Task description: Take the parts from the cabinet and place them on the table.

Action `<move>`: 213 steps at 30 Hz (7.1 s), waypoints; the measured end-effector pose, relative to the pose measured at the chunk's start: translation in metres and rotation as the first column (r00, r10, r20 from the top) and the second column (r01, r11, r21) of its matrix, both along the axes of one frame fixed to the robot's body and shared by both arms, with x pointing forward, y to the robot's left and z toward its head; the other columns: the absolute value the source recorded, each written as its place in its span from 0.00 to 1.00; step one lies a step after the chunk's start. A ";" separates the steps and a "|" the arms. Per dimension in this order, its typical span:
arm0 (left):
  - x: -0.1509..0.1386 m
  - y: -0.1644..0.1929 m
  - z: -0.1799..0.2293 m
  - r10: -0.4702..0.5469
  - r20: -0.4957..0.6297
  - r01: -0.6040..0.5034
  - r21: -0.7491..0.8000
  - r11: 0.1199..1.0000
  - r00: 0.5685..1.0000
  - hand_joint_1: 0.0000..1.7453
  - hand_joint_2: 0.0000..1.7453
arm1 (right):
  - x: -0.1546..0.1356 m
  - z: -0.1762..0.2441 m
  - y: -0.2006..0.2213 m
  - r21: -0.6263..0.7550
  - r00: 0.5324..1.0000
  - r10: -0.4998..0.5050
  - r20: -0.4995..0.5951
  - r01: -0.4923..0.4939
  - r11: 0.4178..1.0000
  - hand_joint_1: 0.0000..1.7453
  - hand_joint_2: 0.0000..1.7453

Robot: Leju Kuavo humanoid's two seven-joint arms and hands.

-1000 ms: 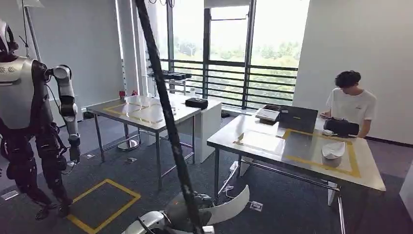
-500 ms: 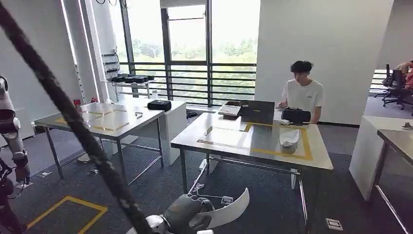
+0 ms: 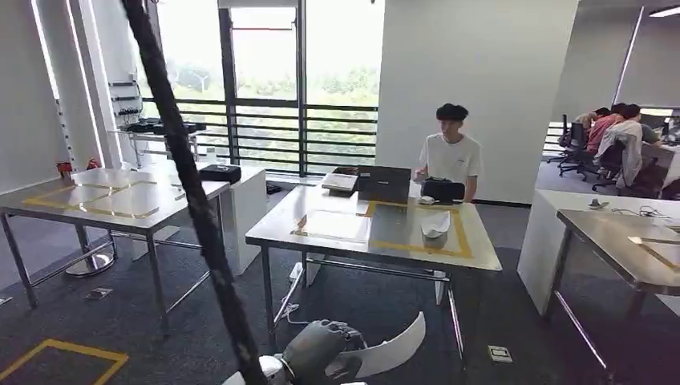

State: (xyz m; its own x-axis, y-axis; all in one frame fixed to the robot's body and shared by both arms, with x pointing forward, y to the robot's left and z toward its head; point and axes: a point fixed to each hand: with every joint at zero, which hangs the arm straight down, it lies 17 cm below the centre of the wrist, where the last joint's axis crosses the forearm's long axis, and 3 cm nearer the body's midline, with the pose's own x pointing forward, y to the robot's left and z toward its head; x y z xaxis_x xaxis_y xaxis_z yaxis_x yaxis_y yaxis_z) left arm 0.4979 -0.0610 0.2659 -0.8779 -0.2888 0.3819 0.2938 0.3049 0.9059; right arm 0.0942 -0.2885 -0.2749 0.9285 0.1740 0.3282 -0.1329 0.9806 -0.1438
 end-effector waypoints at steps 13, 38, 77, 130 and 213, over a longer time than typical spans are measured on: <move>0.003 -0.005 0.007 -0.022 0.000 0.022 0.047 0.999 1.000 1.00 1.00 | 0.005 0.002 -0.001 -0.007 1.000 -0.006 0.031 0.006 1.000 0.00 0.00; 0.039 0.035 0.024 0.040 0.007 -0.040 0.120 0.992 0.999 1.00 1.00 | 0.006 0.002 0.017 0.030 0.999 0.031 0.035 -0.032 0.999 0.00 0.00; 0.040 0.052 0.015 0.055 0.011 -0.056 0.128 0.990 0.998 1.00 1.00 | 0.009 0.003 0.013 0.019 0.997 0.061 0.040 -0.062 0.998 0.00 0.00; 0.040 0.057 -0.004 0.056 -0.022 -0.052 0.149 0.987 0.998 1.00 1.00 | -0.002 0.001 0.010 0.012 0.998 0.059 0.020 -0.059 0.998 0.00 0.00; 0.015 0.008 -0.024 0.004 -0.089 0.012 0.178 0.984 0.996 1.00 1.00 | -0.003 0.000 0.010 0.000 0.999 -0.047 0.013 0.047 0.999 0.00 0.00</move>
